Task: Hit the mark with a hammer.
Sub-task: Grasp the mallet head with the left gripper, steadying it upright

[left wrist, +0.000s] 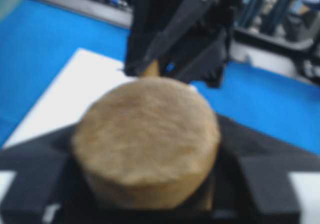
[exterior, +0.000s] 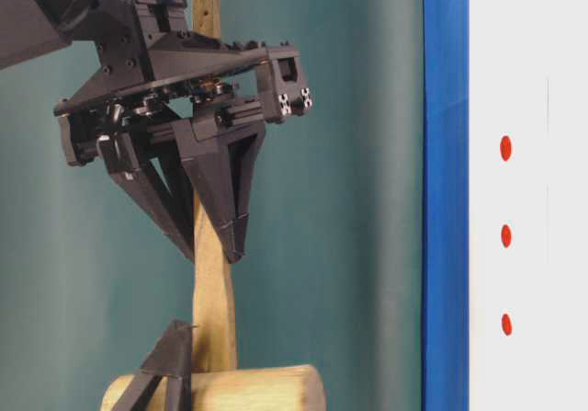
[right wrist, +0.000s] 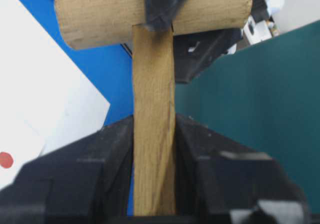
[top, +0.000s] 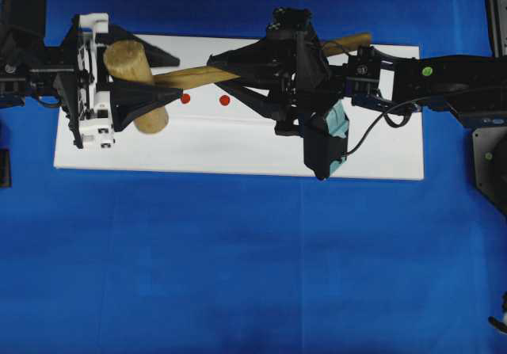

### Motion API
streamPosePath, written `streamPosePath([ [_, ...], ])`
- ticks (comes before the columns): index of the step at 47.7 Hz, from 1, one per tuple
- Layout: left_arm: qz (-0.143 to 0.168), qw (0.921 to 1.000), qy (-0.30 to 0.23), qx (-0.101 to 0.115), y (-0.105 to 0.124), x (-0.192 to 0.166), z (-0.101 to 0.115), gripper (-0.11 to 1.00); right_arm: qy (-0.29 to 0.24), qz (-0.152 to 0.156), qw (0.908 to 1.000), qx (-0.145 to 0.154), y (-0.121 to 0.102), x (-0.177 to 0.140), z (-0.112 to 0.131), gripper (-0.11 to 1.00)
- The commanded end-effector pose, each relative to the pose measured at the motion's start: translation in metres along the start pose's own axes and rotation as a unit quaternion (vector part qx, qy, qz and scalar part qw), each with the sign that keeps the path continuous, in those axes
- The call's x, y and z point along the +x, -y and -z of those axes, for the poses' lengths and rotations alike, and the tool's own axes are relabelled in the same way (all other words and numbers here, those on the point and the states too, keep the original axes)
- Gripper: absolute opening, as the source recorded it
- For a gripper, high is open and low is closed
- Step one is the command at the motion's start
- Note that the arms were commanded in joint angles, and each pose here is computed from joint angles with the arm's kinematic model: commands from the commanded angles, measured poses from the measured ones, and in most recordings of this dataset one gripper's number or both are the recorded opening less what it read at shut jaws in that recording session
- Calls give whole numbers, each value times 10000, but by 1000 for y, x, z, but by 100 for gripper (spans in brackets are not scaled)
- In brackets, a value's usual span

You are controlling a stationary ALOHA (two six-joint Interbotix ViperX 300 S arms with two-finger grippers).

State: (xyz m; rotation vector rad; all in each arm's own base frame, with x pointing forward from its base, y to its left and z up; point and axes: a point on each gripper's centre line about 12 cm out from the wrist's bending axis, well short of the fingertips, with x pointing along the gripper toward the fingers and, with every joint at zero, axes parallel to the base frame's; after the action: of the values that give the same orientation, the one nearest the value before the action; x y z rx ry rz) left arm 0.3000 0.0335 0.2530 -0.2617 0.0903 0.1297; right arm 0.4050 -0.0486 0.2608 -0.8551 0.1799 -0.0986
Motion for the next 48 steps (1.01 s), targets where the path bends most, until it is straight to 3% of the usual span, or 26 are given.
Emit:
streamPosePath([
  [1,46,9999,139,65,3,1,-10,42,219,273,9994,75,19,-3,-16,10],
  [20,46,9999,139,88,3,0,-10,42,74,248,9990,374,23,-1,-16,11],
  [24,45,9998,139,96,3,0,-10,42,27,195,9989,424,21,-1,-15,28],
  [33,47,9997,107,224,3,0,-9,42,-119,-10,9975,693,14,-1,-15,82],
  [38,32,9989,33,477,2,0,-7,42,-259,-243,9946,979,11,-2,-18,98],
  [43,13,9961,-80,883,2,0,-4,42,-440,-475,9878,1415,9,-4,-19,98],
  [48,28,9895,-265,1420,3,0,0,42,-552,-641,9812,1736,8,-6,-20,98],
])
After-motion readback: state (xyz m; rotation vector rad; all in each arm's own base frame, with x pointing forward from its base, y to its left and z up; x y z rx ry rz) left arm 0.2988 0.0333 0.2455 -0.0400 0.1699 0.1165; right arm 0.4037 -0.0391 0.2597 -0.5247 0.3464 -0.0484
